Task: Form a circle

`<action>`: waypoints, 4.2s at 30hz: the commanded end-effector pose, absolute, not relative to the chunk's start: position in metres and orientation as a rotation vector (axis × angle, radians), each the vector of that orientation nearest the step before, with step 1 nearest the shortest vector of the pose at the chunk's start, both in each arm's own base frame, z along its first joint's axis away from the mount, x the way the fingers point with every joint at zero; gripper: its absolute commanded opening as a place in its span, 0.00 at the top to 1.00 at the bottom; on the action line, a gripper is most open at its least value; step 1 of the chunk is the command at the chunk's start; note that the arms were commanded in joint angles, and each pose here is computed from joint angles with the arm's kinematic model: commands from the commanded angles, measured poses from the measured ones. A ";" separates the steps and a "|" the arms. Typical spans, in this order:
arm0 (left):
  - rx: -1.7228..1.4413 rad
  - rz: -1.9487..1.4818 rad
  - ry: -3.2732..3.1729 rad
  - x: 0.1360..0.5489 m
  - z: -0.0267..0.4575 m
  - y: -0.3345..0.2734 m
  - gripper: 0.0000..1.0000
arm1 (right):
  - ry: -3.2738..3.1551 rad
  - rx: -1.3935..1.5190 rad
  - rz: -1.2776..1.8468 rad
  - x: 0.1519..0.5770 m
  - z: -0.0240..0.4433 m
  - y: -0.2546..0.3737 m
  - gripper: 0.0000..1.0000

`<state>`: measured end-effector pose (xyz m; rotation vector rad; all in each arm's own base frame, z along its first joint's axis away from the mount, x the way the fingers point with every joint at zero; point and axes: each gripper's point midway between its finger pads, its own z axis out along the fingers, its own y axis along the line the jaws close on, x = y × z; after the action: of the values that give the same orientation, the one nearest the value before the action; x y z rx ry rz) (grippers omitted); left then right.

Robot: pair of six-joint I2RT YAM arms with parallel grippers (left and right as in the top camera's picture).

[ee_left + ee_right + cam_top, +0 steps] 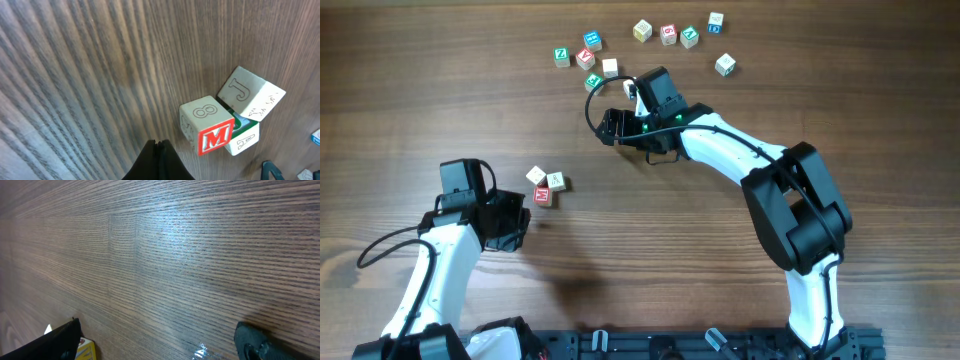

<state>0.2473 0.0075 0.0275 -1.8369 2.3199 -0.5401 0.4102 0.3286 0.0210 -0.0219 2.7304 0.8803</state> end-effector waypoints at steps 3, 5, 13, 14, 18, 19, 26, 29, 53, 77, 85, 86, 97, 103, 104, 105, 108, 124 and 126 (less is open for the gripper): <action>-1.842 -0.530 2.359 0.244 0.018 0.007 0.96 | 2.861 0.081 0.673 0.397 -0.039 0.292 0.01; -1.850 -0.524 2.367 0.244 0.015 0.007 0.96 | 2.861 0.081 0.673 0.397 -0.039 0.292 0.01; -1.763 -0.506 2.391 0.256 0.005 0.012 0.96 | 2.861 0.081 0.672 0.397 -0.039 0.292 0.00; -1.756 -0.511 2.385 0.258 0.006 0.012 0.96 | 2.861 0.081 0.672 0.397 -0.039 0.292 0.01; -1.743 -0.520 2.372 0.263 0.007 0.013 0.96 | 2.861 0.081 0.672 0.397 -0.039 0.292 0.00; -1.738 -0.524 2.368 0.264 0.007 0.014 0.96 | 2.861 0.081 0.672 0.397 -0.039 0.292 0.01; -1.739 -0.558 2.378 0.264 0.008 0.009 0.96 | 2.861 0.081 0.672 0.397 -0.039 0.292 0.00; -1.717 -0.556 2.390 0.264 0.008 0.009 0.96 | 2.862 0.080 0.672 0.397 -0.039 0.292 0.00; -1.650 -0.628 2.398 0.272 0.013 0.003 0.96 | 2.862 0.081 0.672 0.397 -0.039 0.292 0.01; -1.636 -0.630 2.385 0.276 0.014 0.005 0.96 | 2.862 0.080 0.672 0.397 -0.039 0.292 0.00; -1.648 -0.673 2.408 0.272 0.015 -0.002 0.96 | 2.865 0.079 0.670 0.396 -0.039 0.292 0.01; -1.647 -0.684 2.410 0.271 0.016 -0.004 0.96 | 2.865 0.079 0.670 0.396 -0.039 0.292 0.00; -1.601 -0.691 2.247 0.281 0.051 0.020 0.96 | 2.865 0.079 0.670 0.396 -0.039 0.292 0.01; -1.543 -0.679 2.117 0.299 0.071 0.042 0.96 | 2.864 0.080 0.670 0.396 -0.039 0.292 0.01; -1.538 -0.681 2.115 0.301 0.071 0.042 0.96 | 2.864 0.080 0.670 0.396 -0.039 0.292 0.01; -1.537 -0.682 2.115 0.301 0.071 0.042 0.96 | 2.864 0.080 0.670 0.397 -0.039 0.292 0.01; -1.532 -0.697 2.116 0.302 0.072 0.040 0.96 | 2.861 0.082 0.673 0.397 -0.039 0.292 0.01; -0.816 -1.071 2.413 0.308 0.085 -0.054 0.96 | 2.861 0.081 0.673 0.397 -0.039 0.292 0.00; -0.785 -1.014 2.462 0.302 0.077 -0.056 0.96 | 2.861 0.082 0.673 0.397 -0.039 0.292 0.00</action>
<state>0.3105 -0.0458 0.0857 -0.9595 2.3751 -1.0729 0.4102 0.3286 0.0210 -0.0219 2.7304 0.8803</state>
